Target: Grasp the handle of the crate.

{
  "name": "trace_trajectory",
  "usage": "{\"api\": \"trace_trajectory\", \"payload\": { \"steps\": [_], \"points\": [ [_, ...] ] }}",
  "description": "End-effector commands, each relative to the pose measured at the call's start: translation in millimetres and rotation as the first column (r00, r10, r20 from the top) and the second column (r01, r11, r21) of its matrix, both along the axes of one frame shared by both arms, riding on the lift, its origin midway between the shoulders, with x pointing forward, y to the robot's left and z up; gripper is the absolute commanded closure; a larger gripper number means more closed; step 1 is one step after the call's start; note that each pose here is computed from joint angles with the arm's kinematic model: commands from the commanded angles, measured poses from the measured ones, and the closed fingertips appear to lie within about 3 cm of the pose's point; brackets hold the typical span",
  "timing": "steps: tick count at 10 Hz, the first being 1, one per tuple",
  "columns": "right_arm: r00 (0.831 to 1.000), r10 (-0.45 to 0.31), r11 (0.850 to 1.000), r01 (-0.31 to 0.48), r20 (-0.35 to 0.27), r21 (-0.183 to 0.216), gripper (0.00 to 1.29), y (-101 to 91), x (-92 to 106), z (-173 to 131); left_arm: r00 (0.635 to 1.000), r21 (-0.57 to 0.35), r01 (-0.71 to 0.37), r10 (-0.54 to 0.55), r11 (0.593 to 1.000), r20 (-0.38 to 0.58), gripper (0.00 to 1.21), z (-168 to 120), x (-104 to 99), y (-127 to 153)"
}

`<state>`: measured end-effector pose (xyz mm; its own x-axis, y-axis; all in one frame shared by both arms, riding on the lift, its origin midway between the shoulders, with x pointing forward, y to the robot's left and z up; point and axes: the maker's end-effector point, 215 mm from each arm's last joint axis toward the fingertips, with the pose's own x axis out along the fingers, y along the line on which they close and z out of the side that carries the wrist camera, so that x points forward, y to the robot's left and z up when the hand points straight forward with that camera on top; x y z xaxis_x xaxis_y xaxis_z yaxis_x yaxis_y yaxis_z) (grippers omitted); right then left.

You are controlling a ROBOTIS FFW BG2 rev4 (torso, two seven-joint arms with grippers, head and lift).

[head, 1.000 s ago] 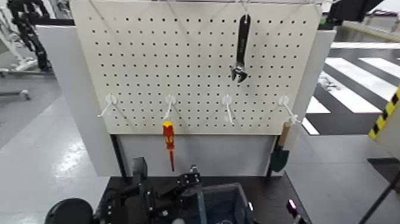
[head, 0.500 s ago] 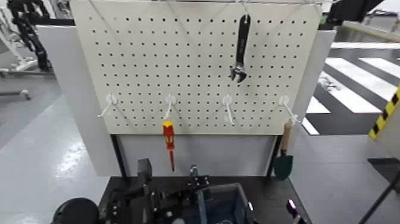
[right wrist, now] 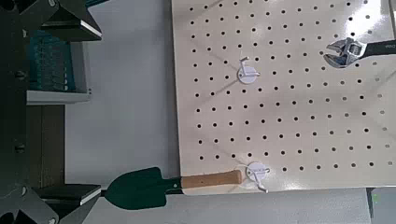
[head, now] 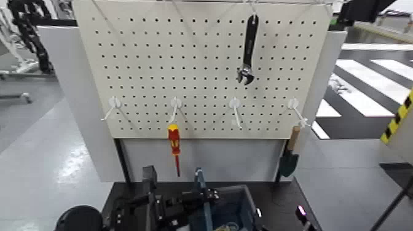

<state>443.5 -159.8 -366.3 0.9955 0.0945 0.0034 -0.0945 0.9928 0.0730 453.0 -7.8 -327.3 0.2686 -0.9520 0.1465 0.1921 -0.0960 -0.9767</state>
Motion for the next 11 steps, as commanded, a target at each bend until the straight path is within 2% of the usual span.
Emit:
{"api": "trace_trajectory", "payload": {
  "steps": [1, 5, 11],
  "points": [
    [1.0, 0.001, 1.0, -0.001, -0.001, 0.0, 0.15, -0.6, 0.3, -1, 1.0, -0.003, 0.003, -0.003, 1.0, -0.003, 1.19, -2, -2, -1],
    [1.0, -0.001, 1.0, 0.001, -0.004, 0.004, 0.15, -1.1, 0.2, -1, 1.0, -0.031, 0.02, -0.021, 0.999, -0.006, 1.19, 1, -18, -4],
    [1.0, -0.005, 1.0, 0.005, -0.006, 0.003, 0.15, -2.2, 0.2, -2, 0.997, -0.098, 0.078, -0.078, 0.992, 0.006, 1.19, 28, -56, -13]
  ]
}}
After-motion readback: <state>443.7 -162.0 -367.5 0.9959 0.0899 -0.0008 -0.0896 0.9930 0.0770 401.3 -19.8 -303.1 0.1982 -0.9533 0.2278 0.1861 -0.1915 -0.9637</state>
